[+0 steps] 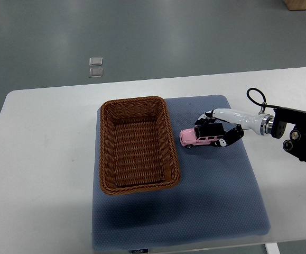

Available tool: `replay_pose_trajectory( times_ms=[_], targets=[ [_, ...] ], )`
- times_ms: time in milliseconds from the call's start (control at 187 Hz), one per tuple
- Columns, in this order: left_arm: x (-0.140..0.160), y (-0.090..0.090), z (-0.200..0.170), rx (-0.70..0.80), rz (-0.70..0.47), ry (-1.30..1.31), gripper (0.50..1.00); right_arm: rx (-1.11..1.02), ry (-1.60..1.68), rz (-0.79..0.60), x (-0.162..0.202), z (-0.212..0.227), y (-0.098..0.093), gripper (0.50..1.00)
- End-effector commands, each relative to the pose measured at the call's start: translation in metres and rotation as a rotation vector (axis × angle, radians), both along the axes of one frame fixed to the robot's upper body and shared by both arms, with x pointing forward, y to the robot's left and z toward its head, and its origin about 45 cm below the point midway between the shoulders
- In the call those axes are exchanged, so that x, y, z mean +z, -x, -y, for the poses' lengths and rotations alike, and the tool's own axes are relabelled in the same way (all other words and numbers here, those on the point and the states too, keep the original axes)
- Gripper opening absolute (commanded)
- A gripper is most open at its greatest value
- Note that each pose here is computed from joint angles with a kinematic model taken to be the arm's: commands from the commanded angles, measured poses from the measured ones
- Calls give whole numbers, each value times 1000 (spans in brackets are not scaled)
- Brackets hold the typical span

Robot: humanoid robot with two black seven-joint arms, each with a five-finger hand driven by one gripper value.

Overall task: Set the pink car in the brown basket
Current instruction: 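Close the right hand fingers around the pink SUV's body, then lift the pink SUV up off the mat with the right hand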

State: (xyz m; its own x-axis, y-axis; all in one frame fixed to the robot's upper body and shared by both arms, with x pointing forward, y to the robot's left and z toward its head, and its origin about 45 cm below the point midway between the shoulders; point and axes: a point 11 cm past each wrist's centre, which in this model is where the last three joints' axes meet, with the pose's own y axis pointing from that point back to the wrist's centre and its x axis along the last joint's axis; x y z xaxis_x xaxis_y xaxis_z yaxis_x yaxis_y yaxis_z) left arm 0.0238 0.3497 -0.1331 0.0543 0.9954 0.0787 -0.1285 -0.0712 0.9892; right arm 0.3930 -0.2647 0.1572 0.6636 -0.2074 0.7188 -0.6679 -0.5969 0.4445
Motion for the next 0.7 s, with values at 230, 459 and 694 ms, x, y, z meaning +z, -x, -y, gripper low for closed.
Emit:
replay_pose_trajectory(
  times_ms=[230, 459, 694],
  targets=[
    [0, 0, 0, -1, 0, 0, 1000, -4, 11, 20, 1, 2, -2, 500],
    [0, 0, 0, 0, 0, 0, 1000, -33, -14, 138, 43, 5, -28, 500],
    [0, 0, 0, -1, 0, 0, 1000, -19, -47, 269, 108, -8, -60, 500]
  ],
)
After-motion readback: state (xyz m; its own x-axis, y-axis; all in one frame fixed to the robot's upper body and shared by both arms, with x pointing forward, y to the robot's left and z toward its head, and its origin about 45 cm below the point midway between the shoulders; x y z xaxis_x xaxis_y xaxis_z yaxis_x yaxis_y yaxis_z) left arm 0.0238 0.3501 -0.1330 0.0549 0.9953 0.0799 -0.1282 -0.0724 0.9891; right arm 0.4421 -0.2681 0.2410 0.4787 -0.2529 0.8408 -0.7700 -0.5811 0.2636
